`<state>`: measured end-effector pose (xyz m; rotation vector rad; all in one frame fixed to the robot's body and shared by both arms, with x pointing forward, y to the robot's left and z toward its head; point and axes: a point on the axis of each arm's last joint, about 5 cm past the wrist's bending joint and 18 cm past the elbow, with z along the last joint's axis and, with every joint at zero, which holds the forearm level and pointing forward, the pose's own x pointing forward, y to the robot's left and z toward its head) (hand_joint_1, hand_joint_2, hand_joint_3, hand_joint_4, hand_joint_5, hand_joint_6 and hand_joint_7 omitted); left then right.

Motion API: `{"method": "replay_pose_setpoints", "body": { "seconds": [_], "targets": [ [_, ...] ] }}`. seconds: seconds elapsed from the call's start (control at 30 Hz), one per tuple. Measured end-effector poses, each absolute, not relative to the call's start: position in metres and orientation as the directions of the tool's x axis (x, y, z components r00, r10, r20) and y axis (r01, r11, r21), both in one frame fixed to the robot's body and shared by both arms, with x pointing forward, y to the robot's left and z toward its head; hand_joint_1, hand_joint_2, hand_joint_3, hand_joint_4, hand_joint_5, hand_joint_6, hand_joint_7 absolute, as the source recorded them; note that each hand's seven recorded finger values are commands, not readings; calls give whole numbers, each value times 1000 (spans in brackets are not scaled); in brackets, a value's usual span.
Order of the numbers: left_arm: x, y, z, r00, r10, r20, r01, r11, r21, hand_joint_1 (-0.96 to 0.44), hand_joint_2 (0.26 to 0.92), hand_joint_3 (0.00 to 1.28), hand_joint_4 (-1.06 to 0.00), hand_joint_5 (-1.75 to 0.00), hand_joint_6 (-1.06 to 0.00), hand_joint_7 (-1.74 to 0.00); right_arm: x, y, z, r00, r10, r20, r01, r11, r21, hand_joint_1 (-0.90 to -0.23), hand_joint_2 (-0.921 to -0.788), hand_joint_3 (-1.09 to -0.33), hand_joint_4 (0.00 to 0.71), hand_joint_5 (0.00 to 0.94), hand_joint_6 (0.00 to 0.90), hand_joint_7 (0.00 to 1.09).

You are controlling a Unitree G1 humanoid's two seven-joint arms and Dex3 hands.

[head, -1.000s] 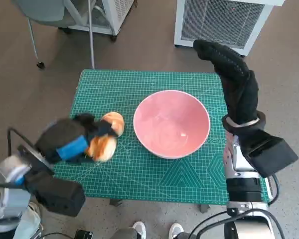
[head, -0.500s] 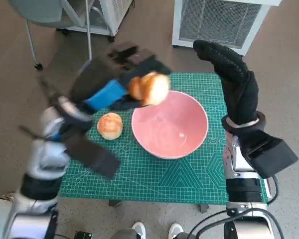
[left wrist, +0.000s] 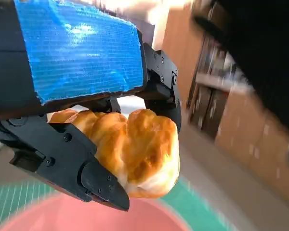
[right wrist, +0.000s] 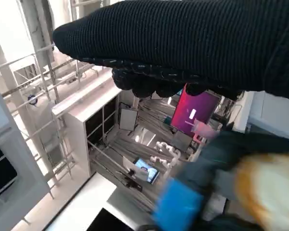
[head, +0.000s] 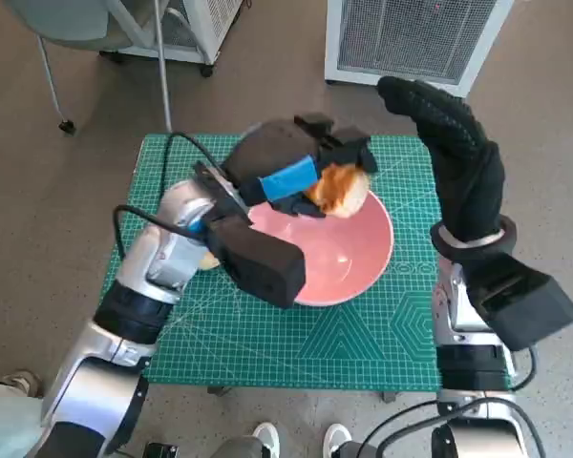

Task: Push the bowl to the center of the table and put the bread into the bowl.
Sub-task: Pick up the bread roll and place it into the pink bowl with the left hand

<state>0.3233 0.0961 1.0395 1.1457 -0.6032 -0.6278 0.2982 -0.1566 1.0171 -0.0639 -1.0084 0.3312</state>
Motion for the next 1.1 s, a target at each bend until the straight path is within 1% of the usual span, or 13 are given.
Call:
{"method": "replay_pose_setpoints", "body": {
  "seconds": [0.03,0.1,0.13,0.17,0.23,0.43,0.57,0.7,0.8,0.93,1.1],
  "targets": [
    [324,96,1038,688,-720,89,162,273,948,-188,852,34,-474,-320,-399,-460,298,-157,1017,488,300,820,-242,949,-203,-695,-921,-841,274,0,-1,709],
    [325,95,1035,701,-713,28,208,241,948,-262,855,24,-405,-164,-356,-291,297,-157,1018,486,297,822,-239,950,-201,-698,-921,-841,272,0,-1,709],
    [325,95,1034,706,-708,2,227,229,947,-338,870,25,-353,-84,-323,-195,297,-157,1018,485,295,823,-238,950,-200,-700,-921,-840,269,0,-1,709],
    [326,95,1034,710,-704,-19,242,219,945,-338,870,25,-353,-84,-323,-195,297,-157,1019,484,294,824,-237,951,-199,-700,-921,-840,269,0,-1,709],
    [326,96,1034,718,-694,-47,264,209,942,-411,889,27,-324,-35,-305,-134,297,-158,1019,483,292,826,-236,951,-199,-701,-921,-840,266,0,-1,705],
    [326,100,1034,728,-682,-63,279,211,937,-470,915,39,-305,-6,-297,-89,296,-158,1020,486,292,824,-238,951,-197,-704,-921,-840,263,0,-1,697],
    [323,104,1033,728,-683,-50,281,231,932,-529,920,105,-256,-2,-279,-68,296,-158,1020,490,291,822,-239,952,-194,-707,-921,-839,262,0,-1,695],
    [320,113,1034,725,-688,-32,285,258,923,-583,921,211,-223,-1,-261,-53,296,-157,1020,492,289,821,-241,952,-191,-707,-921,-838,262,0,-1,694],
    [317,123,1040,721,-693,-9,282,282,917,-609,921,305,-218,-1,-253,-45,295,-157,1019,495,288,820,-241,952,-189,-707,-921,-838,262,0,-1,694],
    [312,143,1052,708,-705,37,291,338,895,-632,921,399,-218,-1,-248,-42,295,-157,1019,497,287,819,-242,952,-187,-706,-921,-839,262,0,-1,694],
    [306,170,1064,711,-694,112,276,421,864,-662,921,442,-224,-4,-251,-43,295,-157,1018,498,286,818,-242,952,-186,-706,-921,-839,262,0,-1,697]
  ]
}}
